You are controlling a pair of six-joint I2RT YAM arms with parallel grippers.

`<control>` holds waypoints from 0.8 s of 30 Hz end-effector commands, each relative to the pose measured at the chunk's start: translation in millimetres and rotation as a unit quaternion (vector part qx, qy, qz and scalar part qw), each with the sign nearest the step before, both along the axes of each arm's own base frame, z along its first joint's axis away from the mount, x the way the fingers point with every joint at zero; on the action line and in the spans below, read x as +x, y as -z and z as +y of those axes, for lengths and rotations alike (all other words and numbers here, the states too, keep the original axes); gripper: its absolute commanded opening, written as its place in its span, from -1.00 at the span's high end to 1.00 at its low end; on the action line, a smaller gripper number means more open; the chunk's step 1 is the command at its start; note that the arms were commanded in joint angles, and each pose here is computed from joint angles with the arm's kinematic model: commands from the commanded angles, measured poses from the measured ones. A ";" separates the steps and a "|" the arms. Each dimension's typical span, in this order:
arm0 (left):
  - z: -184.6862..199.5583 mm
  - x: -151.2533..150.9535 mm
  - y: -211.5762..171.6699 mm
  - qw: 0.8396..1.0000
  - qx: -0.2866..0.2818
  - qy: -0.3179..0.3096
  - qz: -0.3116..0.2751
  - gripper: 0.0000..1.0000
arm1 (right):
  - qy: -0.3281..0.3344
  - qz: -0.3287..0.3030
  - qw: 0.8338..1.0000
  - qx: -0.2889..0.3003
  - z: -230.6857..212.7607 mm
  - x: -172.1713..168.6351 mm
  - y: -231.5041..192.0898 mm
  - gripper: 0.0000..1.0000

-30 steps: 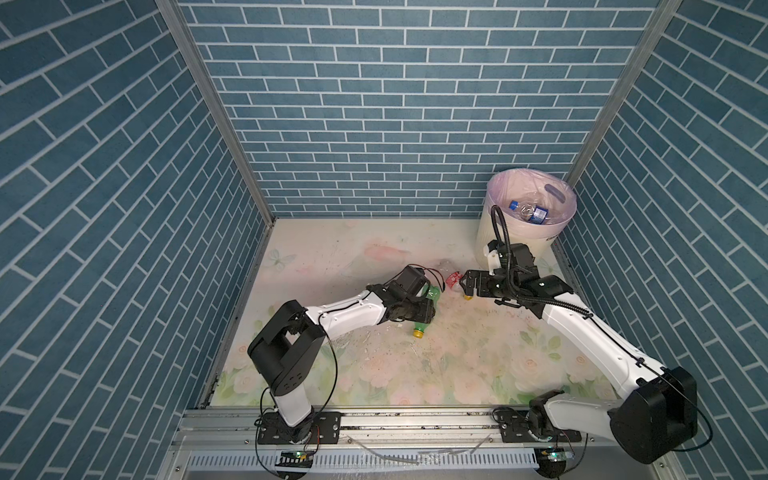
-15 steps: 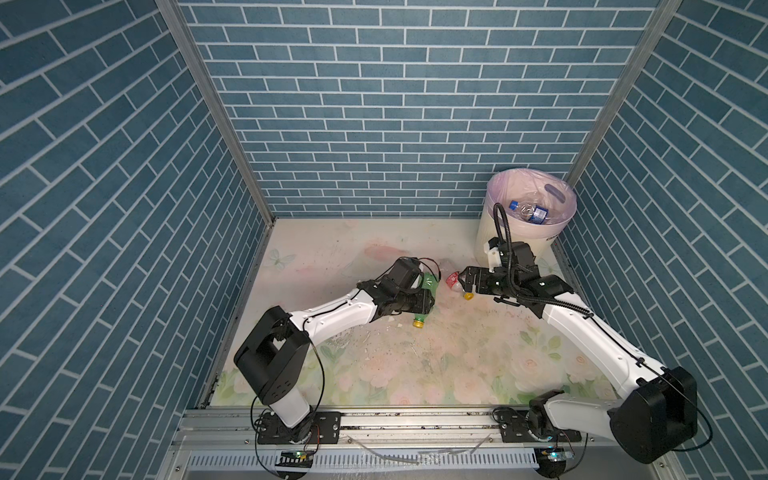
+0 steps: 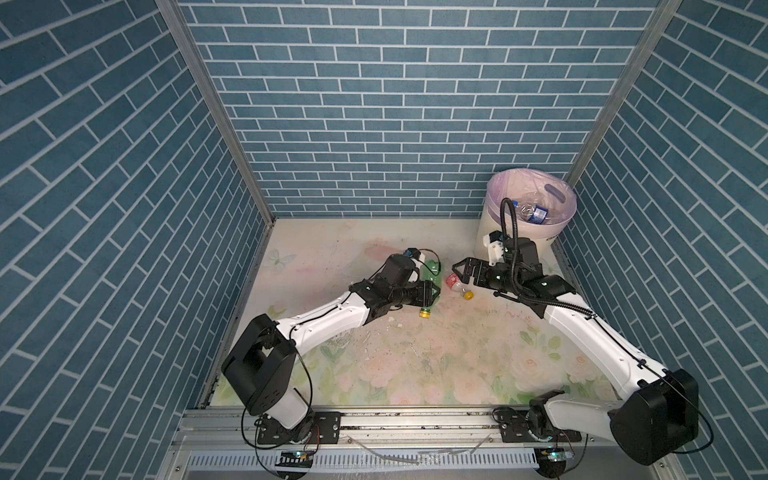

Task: Throw the plastic bottles in the bin
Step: 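Move the right gripper to the green bottle held by the left gripper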

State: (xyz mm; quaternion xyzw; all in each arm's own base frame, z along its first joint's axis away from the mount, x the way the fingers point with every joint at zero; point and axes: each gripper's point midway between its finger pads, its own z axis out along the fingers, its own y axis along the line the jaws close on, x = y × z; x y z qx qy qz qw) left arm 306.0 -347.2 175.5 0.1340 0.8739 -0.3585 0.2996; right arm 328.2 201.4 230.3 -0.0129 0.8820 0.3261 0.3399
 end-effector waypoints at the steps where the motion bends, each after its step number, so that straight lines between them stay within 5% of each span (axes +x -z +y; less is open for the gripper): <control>1: -3.4 1.4 -10.7 1.000 -0.023 0.006 -0.013 -0.21 | 0.000 -0.003 0.998 0.061 13.2 8.0 -13.6 -0.94; 24: -15.6 7.3 -15.6 0.999 -0.045 0.012 -0.015 -0.22 | -0.046 0.040 0.991 0.121 58.9 10.1 15.6 -0.69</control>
